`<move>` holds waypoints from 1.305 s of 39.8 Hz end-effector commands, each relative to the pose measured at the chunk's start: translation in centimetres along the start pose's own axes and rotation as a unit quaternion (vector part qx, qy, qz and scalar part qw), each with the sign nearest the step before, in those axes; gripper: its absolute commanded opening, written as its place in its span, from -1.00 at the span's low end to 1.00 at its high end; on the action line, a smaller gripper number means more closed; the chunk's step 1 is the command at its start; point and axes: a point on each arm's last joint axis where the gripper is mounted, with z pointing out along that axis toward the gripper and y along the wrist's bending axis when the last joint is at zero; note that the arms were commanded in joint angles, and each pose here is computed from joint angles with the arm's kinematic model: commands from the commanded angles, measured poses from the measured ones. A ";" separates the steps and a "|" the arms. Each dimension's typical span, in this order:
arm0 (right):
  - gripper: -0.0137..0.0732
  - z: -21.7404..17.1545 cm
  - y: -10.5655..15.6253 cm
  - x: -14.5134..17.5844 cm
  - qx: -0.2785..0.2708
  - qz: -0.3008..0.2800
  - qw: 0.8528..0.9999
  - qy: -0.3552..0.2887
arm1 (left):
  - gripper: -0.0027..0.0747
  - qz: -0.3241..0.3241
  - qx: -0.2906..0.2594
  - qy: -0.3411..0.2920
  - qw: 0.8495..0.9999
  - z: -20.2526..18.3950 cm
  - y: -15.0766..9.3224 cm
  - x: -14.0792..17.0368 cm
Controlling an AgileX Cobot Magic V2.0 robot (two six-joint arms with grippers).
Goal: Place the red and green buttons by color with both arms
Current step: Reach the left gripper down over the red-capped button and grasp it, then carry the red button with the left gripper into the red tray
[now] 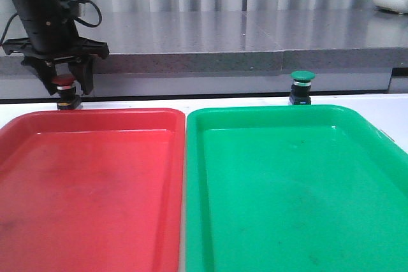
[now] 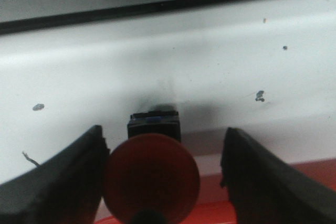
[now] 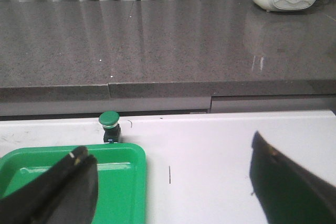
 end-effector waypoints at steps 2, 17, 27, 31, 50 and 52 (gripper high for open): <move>0.71 -0.1 0.0 -1.6 0.005 -0.011 0.999 -0.047 | -0.44 -0.001 0.003 -0.056 0.998 -4.0 -0.1 -1.3; 0.71 -0.1 0.0 -1.6 0.005 -0.011 0.999 -0.043 | -0.76 0.003 -0.013 -0.098 0.995 -9.5 0.5 -2.0; 0.71 -0.1 0.0 -1.4 0.005 -0.011 0.999 -0.033 | -0.77 -0.007 0.030 -0.124 0.992 -15.9 -0.5 -0.1; 0.71 -0.1 0.0 -1.2 0.005 -0.011 1.000 -0.025 | -0.77 0.003 0.035 -0.109 0.993 -16.7 -1.3 1.8; 0.71 -0.1 0.0 -1.1 0.005 -0.011 1.000 -0.016 | -0.77 0.043 0.073 -0.025 0.996 -11.9 -7.2 13.8; 0.71 -0.1 0.0 -1.1 0.005 -0.011 1.000 -0.016 | -0.77 0.042 0.077 -0.014 0.996 -11.3 -7.4 14.5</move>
